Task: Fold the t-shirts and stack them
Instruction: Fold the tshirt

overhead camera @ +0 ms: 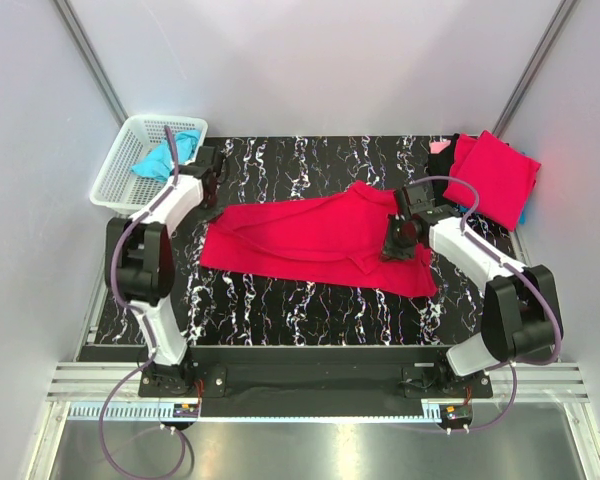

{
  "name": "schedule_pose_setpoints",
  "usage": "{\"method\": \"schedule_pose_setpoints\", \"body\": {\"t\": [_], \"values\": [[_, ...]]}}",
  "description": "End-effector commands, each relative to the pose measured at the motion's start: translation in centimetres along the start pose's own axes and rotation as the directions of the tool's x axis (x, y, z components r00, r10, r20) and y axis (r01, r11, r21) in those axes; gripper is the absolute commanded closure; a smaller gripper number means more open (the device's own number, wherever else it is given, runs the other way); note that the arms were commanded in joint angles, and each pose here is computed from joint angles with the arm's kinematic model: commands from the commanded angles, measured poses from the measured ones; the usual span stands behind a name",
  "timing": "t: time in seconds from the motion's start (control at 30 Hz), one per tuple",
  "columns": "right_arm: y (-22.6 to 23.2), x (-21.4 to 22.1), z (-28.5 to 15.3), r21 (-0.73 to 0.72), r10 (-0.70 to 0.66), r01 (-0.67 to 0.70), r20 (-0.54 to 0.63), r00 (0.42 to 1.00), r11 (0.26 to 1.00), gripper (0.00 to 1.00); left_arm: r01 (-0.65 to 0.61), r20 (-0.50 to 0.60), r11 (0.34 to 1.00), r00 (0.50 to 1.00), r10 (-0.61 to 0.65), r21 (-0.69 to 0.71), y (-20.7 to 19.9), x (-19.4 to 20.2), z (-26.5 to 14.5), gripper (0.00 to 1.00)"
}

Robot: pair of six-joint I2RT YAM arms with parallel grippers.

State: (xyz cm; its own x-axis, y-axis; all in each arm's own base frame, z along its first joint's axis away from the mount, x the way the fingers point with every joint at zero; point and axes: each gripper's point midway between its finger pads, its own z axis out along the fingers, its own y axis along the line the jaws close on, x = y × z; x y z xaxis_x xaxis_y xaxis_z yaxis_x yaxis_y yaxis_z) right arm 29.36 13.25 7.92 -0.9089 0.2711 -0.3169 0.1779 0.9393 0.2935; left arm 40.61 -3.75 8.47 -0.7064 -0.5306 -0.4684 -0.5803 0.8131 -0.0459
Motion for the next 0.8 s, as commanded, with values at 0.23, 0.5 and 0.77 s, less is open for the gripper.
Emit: {"method": "schedule_pose_setpoints", "body": {"t": [0.23, 0.5, 0.77], "values": [[1.4, -3.2, -3.6, -0.013, -0.048, 0.05, 0.119, 0.992, 0.999, 0.74, 0.011, -0.022, 1.0, 1.0, -0.011, 0.001, -2.5, -1.5, 4.1, 1.0], [1.0, -2.6, -3.5, -0.004, -0.049, 0.049, 0.101, 0.994, 0.999, 0.73, 0.189, 0.062, 0.963, 0.982, -0.18, -0.191, 3.1, -1.0, 2.8, 1.0], [1.0, -2.2, -3.8, -0.012, -0.028, 0.029, 0.101, 0.994, 1.0, 0.74, 0.119, 0.007, 0.978, 0.993, -0.12, -0.172, 3.2, 0.1, 2.6, 0.61]]}}
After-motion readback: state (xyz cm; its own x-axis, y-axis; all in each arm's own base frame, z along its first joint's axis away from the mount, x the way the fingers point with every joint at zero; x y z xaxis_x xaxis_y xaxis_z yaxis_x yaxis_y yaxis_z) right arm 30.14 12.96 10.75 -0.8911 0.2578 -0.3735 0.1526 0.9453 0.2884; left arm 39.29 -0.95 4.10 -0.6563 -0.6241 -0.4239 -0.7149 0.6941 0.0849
